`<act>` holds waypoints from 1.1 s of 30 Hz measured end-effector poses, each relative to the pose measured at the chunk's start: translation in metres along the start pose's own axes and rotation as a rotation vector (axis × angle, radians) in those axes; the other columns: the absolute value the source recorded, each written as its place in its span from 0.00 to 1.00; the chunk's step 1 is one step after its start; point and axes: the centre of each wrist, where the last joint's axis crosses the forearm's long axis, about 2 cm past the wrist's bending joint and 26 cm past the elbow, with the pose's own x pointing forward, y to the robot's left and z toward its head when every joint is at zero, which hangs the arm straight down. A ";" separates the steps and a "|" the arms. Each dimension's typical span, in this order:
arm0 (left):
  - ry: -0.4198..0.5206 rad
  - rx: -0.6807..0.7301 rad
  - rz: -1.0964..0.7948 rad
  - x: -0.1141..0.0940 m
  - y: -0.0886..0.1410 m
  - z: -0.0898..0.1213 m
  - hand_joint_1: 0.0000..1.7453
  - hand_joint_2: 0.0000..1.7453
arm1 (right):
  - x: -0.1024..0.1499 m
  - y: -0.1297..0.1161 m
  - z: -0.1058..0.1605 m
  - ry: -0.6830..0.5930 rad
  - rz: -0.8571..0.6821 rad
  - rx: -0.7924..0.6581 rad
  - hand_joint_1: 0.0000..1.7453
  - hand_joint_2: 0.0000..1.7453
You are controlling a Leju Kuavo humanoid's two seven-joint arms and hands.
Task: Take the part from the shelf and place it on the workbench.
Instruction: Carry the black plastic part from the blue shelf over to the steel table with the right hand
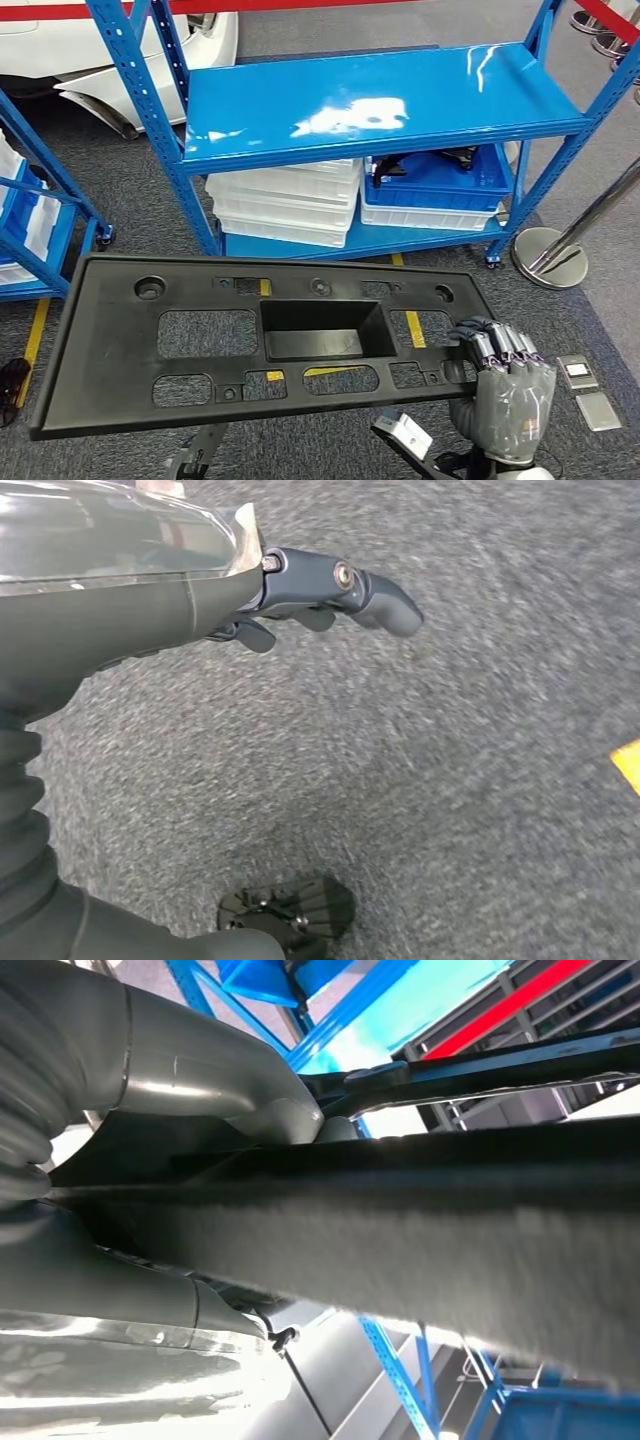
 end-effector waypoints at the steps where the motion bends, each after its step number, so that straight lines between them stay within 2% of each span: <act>1: 0.000 0.000 0.000 0.000 0.000 0.000 0.00 1.00 | 0.000 0.000 0.001 0.000 0.000 0.000 1.00 1.00; 33: -0.005 0.003 -0.019 -0.001 0.002 0.000 0.00 1.00 | -0.001 -0.004 0.009 0.031 -0.004 -0.009 1.00 1.00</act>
